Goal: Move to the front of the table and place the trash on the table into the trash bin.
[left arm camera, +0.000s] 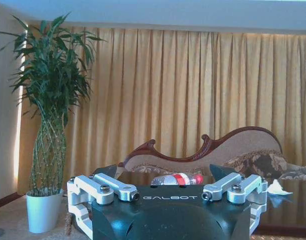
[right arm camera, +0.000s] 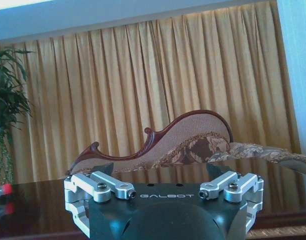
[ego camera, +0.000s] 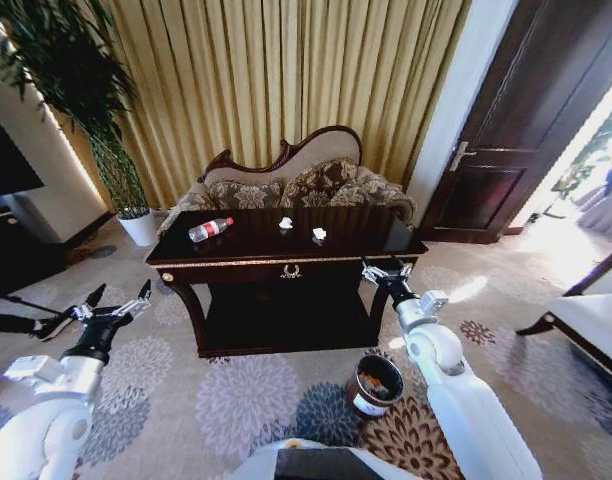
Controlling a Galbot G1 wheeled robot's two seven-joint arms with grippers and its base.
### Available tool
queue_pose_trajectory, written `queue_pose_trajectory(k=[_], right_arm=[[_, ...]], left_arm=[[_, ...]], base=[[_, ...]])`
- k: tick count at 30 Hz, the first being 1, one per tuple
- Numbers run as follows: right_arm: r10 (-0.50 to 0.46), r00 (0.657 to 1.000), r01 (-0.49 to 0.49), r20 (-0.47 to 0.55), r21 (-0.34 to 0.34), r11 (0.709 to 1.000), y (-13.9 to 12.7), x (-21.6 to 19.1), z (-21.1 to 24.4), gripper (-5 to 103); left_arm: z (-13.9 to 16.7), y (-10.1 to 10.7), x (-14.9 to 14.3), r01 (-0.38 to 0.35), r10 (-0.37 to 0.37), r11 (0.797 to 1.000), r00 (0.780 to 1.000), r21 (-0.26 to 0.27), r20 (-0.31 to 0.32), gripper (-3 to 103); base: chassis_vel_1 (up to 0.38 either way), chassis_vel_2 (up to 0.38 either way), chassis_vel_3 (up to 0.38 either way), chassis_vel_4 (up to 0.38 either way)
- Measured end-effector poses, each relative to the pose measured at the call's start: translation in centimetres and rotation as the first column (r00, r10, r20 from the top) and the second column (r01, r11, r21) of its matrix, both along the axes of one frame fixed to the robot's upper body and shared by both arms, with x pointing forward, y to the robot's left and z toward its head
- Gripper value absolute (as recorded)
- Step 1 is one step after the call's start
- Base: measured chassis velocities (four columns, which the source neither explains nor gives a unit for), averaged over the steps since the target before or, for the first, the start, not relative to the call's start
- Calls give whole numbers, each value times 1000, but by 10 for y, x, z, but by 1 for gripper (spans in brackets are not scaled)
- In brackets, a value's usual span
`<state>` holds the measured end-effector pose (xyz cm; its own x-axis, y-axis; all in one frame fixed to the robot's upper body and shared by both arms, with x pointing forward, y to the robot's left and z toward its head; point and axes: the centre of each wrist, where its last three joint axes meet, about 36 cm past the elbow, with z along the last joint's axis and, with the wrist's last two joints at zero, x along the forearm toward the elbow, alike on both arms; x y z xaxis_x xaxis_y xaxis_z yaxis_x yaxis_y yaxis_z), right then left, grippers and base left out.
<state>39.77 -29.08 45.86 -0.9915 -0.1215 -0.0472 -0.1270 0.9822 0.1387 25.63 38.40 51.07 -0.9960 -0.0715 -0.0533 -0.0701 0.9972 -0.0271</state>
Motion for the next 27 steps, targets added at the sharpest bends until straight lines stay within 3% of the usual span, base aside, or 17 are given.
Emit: queue_pose_trajectory(k=[14,27], right_arm=[[4,1000,-4,2,-2,1000,1,-2,1,100],[43,998,-45,-40,-52,998,21,16,14,100]], left_arm=[[-3,2,0,-2,2,1000,1000,-2,-5,100],[-4,1,-2,-1,1,1000,1000,-7,-6,100]], base=[[-198,189,204,-197],[-21,16,11,-17]])
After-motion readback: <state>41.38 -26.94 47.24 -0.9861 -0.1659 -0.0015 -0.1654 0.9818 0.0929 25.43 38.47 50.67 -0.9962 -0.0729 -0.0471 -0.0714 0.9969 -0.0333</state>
